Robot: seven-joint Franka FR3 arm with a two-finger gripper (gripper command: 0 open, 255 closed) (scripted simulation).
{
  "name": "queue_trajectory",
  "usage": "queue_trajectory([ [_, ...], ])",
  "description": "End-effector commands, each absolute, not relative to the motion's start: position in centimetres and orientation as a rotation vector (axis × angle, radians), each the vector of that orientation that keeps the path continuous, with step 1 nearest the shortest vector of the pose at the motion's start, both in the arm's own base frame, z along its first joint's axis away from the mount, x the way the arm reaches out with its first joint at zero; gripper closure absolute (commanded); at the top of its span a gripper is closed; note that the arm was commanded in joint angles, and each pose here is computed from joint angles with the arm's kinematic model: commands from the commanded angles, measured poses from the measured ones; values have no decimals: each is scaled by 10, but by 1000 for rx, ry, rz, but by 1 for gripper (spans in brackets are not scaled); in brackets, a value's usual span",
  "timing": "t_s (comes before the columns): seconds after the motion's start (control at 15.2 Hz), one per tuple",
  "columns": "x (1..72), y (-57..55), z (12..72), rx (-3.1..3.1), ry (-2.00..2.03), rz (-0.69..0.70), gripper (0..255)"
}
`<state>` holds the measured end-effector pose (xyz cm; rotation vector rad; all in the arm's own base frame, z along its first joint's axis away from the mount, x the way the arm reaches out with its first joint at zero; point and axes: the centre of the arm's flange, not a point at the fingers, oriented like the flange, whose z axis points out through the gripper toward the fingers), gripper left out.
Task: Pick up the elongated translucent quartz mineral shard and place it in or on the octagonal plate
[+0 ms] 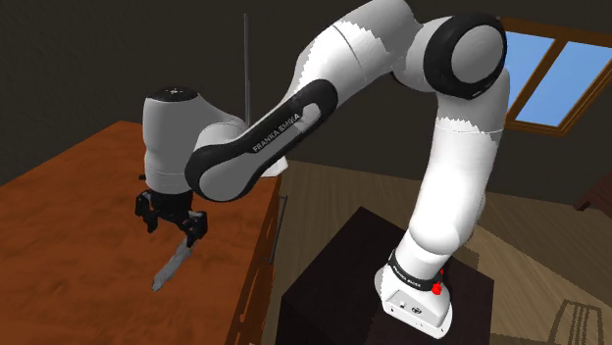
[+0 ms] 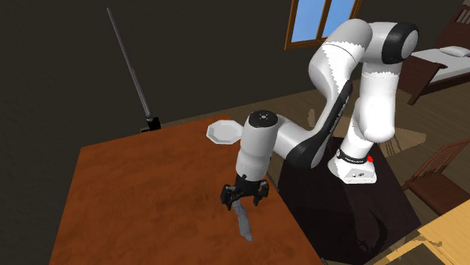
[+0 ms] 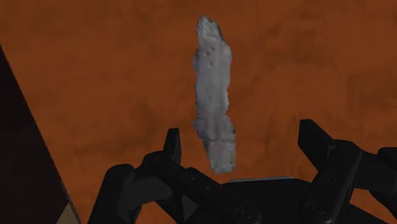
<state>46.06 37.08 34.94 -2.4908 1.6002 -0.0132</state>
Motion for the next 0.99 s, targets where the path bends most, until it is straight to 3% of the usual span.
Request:
queue_trajectory([
  [0.0, 471, 380, 338, -2455, 1654, -11, 0],
  [0.46, 475, 386, 299, -2455, 1654, -11, 0],
  [0.92, 475, 386, 299, -2455, 1654, -11, 0],
])
